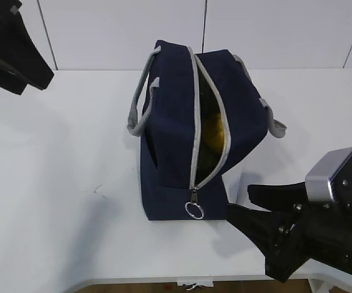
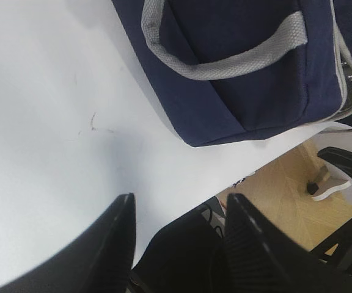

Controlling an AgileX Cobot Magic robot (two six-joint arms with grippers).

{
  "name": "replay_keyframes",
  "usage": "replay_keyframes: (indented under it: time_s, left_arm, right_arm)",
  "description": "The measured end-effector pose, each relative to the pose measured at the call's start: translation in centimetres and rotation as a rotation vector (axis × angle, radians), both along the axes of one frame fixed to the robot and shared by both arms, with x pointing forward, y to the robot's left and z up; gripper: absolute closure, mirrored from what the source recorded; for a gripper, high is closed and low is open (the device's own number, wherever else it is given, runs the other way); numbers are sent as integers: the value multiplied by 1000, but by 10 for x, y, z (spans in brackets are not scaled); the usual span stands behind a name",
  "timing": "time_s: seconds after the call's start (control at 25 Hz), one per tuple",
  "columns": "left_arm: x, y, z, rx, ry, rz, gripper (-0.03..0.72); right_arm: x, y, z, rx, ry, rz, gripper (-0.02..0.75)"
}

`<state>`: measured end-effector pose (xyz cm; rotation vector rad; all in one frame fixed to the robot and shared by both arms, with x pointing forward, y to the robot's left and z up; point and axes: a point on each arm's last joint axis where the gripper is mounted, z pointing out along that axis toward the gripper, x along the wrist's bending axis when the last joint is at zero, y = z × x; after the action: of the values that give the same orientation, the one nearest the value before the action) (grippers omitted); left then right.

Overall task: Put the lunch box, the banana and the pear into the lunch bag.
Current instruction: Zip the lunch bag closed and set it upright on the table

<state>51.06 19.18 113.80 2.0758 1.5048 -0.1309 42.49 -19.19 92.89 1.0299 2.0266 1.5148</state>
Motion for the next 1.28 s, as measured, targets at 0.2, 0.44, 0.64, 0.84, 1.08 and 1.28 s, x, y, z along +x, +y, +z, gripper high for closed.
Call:
replay_keyframes:
  time_s: [0.2,0.44,0.64,0.84,1.08,1.28]
  left_arm:
    - [0,0,0,2,-1,0,327]
    - [0,0,0,3,-1,0,327]
    - [0,0,0,5,-1,0,327]
    - [0,0,0,5,-1,0,327]
    - [0,0,0,5,-1,0,327]
    - [0,0,0,5,-1,0,327]
  right_arm:
    - [3,3,-10,18,25,10,305]
    - [7,8,-20,51,47,38,305]
    - [13,13,-32,67,99,51,305]
    - [15,15,-45,67,141,55,305]
    - [23,19,-54,75,154,66,305]
    - [26,24,-57,73,152,112,305]
